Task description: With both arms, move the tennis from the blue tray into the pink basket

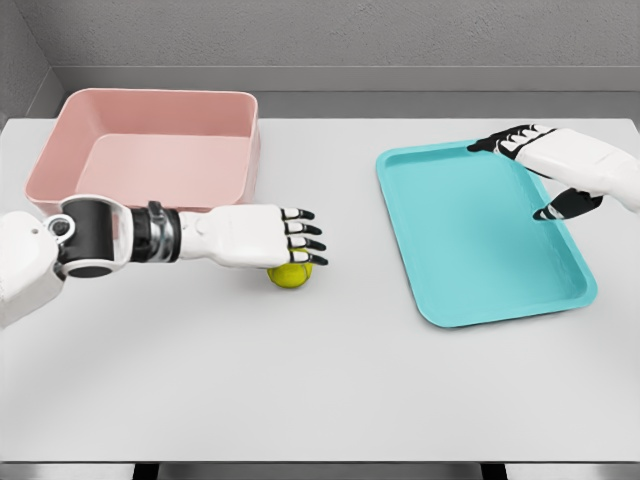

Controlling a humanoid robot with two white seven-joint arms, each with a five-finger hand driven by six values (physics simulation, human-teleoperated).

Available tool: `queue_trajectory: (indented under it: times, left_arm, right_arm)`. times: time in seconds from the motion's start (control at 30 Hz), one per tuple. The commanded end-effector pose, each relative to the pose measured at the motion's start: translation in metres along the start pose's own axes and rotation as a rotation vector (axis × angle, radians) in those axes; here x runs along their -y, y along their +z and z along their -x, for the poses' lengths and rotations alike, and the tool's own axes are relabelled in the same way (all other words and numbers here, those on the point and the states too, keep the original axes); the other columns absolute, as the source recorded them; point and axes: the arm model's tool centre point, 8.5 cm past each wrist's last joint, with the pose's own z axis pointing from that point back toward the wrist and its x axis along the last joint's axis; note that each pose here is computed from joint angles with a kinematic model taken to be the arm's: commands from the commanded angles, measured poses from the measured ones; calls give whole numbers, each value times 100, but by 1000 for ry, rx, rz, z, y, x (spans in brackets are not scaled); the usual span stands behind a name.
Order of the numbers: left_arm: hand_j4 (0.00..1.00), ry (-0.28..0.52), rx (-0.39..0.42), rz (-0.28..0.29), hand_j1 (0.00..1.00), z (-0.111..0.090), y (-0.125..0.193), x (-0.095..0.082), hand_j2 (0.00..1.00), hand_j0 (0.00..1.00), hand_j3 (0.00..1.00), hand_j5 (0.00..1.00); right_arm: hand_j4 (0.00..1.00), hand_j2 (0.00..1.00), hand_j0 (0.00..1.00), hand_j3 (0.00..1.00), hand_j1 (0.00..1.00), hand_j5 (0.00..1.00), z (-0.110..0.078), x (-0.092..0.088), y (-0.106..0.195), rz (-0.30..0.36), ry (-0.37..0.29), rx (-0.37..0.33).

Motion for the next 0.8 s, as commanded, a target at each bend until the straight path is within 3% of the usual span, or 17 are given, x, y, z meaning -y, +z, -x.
queue_trajectory:
  times: [0.0, 0.27, 0.37, 0.53, 0.67, 0.77]
  left_arm:
    - [100, 3, 19, -1, 100, -5, -6, -1, 100, 100, 100, 100]
    - [100, -30, 19, 38, 100, -5, -13, 2, 100, 100, 100, 100]
    - [100, -35, 21, 80, 100, -2, -18, 11, 100, 100, 100, 100]
    - [100, -30, 33, 88, 100, -4, -25, 13, 100, 100, 100, 100]
    - [100, -34, 32, 86, 100, -2, -25, 12, 100, 100, 100, 100]
    - [87, -31, 33, 119, 87, -2, -25, 14, 87, 87, 87, 87]
  right_arm:
    - [100, 100, 100, 100, 100, 100, 0, 0, 0, 1, -1, 1]
    - [100, 100, 100, 100, 100, 100, -2, -7, -1, -6, -16, 7]
    - [100, 100, 100, 100, 100, 100, -2, -7, -1, -7, -17, 6]
    - [100, 100, 100, 100, 100, 100, 4, 8, 6, 36, -6, -14]
    - [100, 100, 100, 100, 100, 100, 4, 9, 6, 40, -7, -14]
    - [100, 100, 100, 100, 100, 100, 4, 8, 6, 38, -8, -16]
